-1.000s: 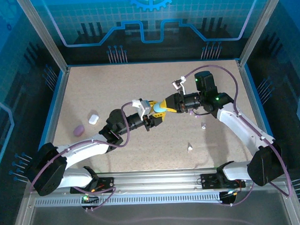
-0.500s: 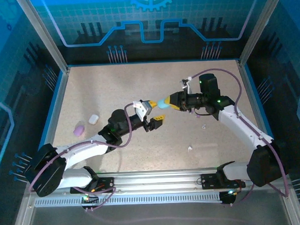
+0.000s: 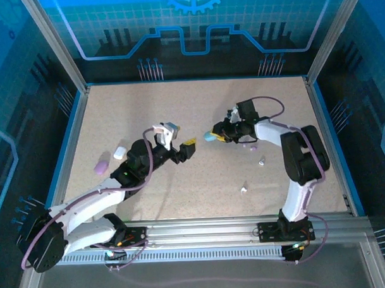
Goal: Insert the wireless bluetooth earbuds into the charging case
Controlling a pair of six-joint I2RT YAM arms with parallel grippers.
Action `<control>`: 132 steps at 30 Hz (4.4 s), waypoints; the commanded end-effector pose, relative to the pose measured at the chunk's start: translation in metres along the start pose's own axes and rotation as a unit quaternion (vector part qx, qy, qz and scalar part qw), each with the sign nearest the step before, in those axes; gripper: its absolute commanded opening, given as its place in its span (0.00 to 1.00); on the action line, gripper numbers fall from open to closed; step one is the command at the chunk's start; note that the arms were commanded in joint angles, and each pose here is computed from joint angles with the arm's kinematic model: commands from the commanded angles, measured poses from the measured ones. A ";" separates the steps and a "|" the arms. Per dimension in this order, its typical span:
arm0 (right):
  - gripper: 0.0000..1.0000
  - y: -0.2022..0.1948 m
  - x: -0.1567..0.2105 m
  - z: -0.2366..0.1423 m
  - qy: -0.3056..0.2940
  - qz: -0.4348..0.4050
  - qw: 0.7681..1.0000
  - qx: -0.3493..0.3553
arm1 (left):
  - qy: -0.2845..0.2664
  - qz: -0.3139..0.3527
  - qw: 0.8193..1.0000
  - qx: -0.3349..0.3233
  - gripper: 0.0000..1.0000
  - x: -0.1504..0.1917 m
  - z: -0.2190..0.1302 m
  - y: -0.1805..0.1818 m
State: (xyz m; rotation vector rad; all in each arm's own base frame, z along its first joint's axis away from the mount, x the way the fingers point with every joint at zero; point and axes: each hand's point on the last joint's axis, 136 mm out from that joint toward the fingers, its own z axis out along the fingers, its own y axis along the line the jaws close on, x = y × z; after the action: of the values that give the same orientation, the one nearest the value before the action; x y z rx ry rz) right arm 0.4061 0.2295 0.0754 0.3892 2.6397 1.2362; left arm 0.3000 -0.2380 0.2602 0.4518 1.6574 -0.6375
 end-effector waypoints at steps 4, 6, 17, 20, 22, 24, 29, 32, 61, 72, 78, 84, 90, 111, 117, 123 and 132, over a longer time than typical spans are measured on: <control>0.20 0.007 -0.033 0.046 -0.011 -0.036 0.999 0.007 | 0.049 -0.072 0.994 -0.061 0.80 -0.002 -0.006 0.030; 0.21 0.001 -0.038 0.058 -0.002 -0.034 0.999 0.023 | 0.055 -0.079 0.993 -0.066 0.80 0.000 -0.006 0.033; 0.31 -0.039 -0.042 0.080 0.027 -0.025 0.996 0.086 | 0.073 -0.115 0.986 -0.094 0.80 0.006 -0.004 0.052; 0.32 -0.046 -0.039 0.081 0.033 -0.021 0.995 0.094 | 0.085 -0.123 0.984 -0.100 0.80 0.008 -0.002 0.055; 0.36 -0.046 -0.039 0.079 0.033 -0.023 0.995 0.096 | 0.090 -0.125 0.982 -0.106 0.79 0.009 -0.002 0.058; 0.39 -0.044 -0.041 0.074 0.031 -0.030 0.994 0.099 | 0.091 -0.128 0.981 -0.111 0.80 0.008 -0.002 0.060; 0.49 -0.033 -0.047 0.058 0.027 -0.054 0.992 0.111 | 0.098 -0.137 0.978 -0.126 0.80 0.010 -0.004 0.067; 0.56 -0.026 -0.053 0.046 0.022 -0.068 0.991 0.116 | 0.102 -0.141 0.976 -0.133 0.80 0.011 -0.005 0.070; 0.71 0.076 0.012 -0.091 -0.032 -0.178 0.983 0.034 | 0.309 -0.212 0.845 -0.381 0.83 0.105 -0.065 0.233; 0.72 0.060 0.037 -0.101 -0.012 -0.165 0.985 0.048 | 0.444 -0.241 0.799 -0.326 0.83 0.162 -0.096 0.271; 0.73 0.057 0.042 -0.098 0.000 -0.161 0.986 0.048 | 0.497 -0.247 0.753 -0.354 0.81 0.188 -0.112 0.294; 0.74 0.054 0.046 -0.096 0.006 -0.156 0.987 0.048 | 0.509 -0.237 0.737 -0.376 0.79 0.196 -0.124 0.307; 0.74 0.047 0.048 -0.091 0.015 -0.148 0.988 0.052 | 0.529 -0.253 0.728 -0.355 0.71 0.208 -0.124 0.301; 0.74 0.038 0.052 -0.089 0.025 -0.145 0.987 0.063 | 0.548 -0.253 0.719 -0.345 0.54 0.220 -0.121 0.293; 0.74 0.036 0.053 -0.090 0.024 -0.142 0.987 0.065 | 0.549 -0.245 0.724 -0.337 0.44 0.220 -0.116 0.287; 0.74 0.031 0.053 -0.103 0.003 -0.130 0.989 0.064 | 0.524 -0.205 0.764 -0.316 0.42 0.196 -0.092 0.268; 0.72 0.012 0.041 -0.141 -0.084 -0.075 0.992 0.049 | 0.418 -0.045 0.892 -0.166 0.42 0.116 -0.020 0.152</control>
State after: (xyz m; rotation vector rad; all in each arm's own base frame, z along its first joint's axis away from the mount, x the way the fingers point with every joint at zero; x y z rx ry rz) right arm 0.3255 0.1609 0.1581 0.2163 2.6206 0.9842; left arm 0.3599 -0.0754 0.0916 0.2531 2.7223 -0.0964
